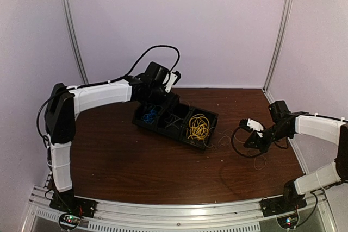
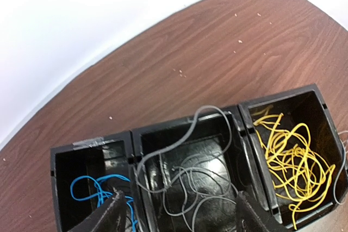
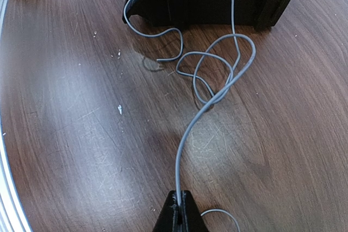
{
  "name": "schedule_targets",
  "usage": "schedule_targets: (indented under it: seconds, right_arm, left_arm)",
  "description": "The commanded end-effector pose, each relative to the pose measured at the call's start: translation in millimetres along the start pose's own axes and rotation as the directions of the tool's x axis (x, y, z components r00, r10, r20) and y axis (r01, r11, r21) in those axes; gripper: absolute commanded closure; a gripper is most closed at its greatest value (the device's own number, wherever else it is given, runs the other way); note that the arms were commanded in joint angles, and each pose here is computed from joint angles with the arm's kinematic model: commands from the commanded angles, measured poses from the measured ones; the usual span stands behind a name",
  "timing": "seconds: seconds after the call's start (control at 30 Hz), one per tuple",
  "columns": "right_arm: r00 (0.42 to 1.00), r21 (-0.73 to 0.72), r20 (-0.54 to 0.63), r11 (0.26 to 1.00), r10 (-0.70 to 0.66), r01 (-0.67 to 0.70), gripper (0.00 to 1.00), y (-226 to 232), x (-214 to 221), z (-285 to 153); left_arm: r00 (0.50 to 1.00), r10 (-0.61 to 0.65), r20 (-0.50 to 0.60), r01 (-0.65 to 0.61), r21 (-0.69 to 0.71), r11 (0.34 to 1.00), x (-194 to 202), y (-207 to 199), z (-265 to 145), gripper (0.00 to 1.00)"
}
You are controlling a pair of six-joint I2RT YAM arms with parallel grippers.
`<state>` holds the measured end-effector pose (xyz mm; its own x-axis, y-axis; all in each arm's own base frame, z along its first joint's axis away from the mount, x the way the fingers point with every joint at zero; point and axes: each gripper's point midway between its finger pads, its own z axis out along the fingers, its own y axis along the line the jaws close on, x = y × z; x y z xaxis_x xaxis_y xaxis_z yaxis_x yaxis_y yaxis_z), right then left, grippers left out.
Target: Untangle the cables
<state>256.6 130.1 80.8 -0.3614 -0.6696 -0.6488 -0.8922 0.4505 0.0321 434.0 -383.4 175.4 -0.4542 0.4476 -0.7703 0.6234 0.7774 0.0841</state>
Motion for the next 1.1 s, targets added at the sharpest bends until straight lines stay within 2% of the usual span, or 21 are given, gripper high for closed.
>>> schedule_targets:
  seconds: [0.0, 0.1, 0.3, 0.47, 0.53, 0.73, 0.9, 1.07]
  right_arm:
    - [1.0, -0.011, -0.001, 1.0, -0.006, 0.006, 0.97, 4.1, 0.2, 0.4]
    - [1.0, -0.014, -0.004, 1.0, -0.002, 0.002, 0.97, 4.0, 1.2, 1.0]
    - [1.0, -0.009, -0.004, 1.0, -0.003, 0.003, 0.97, 3.5, 1.1, 0.7]
    - [1.0, -0.012, -0.008, 1.0, 0.002, -0.003, 0.97, 3.5, 2.0, 1.5]
    - [1.0, -0.013, -0.009, 1.0, 0.003, -0.003, 0.97, 3.6, 2.3, 1.6]
    - [1.0, -0.015, -0.012, 1.0, 0.007, -0.007, 0.97, 3.0, 3.3, 3.0]
    - [1.0, -0.018, -0.014, 1.0, 0.009, -0.009, 0.97, 3.0, 3.7, 4.2]
    - [1.0, -0.02, -0.016, 1.0, 0.008, -0.009, 0.97, 2.6, 4.1, 5.2]
  left_arm:
    - [1.0, 0.017, 0.023, -0.016, -0.029, 0.999, -14.5, 22.2, 6.3, 0.3]
    - [1.0, 0.027, 0.009, -0.027, -0.021, 0.999, -15.7, 34.9, 16.2, 0.3]
    - [0.993, 0.112, -0.029, -0.111, 0.056, 0.992, -4.7, 28.4, 36.8, 0.32]
    - [0.99, 0.137, -0.042, -0.131, 0.106, 0.986, 2.9, 22.3, 51.6, 0.45]
    - [0.989, 0.141, -0.04, -0.135, 0.126, 0.983, 4.2, 18.8, 54.0, 0.54]
    - [0.991, 0.128, -0.024, -0.123, 0.158, 0.98, 4.9, 12.8, 50.5, 0.99]
    - [0.997, 0.075, -0.034, -0.068, 0.181, 0.981, 15.9, 7.1, 43.4, 1.0]
    - [0.995, -0.004, -0.098, 0.024, 0.206, 0.978, 44.4, -10.0, 39.4, 1.0]
